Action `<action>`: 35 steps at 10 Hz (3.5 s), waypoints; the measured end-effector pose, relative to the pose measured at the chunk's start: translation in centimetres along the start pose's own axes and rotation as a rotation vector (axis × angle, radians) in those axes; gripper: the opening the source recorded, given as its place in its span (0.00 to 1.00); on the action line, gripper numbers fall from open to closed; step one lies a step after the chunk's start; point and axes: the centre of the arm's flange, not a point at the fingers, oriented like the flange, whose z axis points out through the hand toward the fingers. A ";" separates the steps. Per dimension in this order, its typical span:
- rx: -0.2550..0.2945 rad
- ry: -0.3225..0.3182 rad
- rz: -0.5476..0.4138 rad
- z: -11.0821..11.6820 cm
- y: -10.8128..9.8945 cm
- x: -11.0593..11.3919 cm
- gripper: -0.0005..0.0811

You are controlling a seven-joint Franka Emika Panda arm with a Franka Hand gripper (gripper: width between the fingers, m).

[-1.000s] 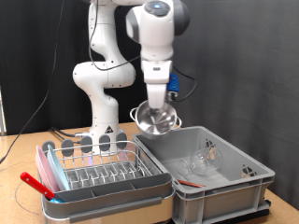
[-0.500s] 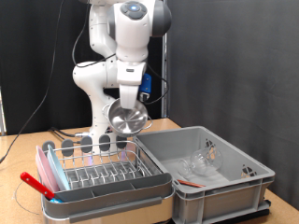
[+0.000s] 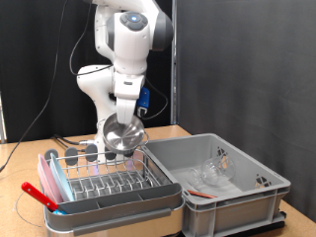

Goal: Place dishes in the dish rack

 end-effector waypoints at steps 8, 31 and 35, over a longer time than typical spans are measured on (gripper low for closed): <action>-0.060 0.021 -0.035 5.8 0.6 0.5 0.03; -0.152 0.183 -0.155 5.8 0.6 1.2 1.00; -0.171 0.160 -0.180 6.5 0.8 1.0 1.00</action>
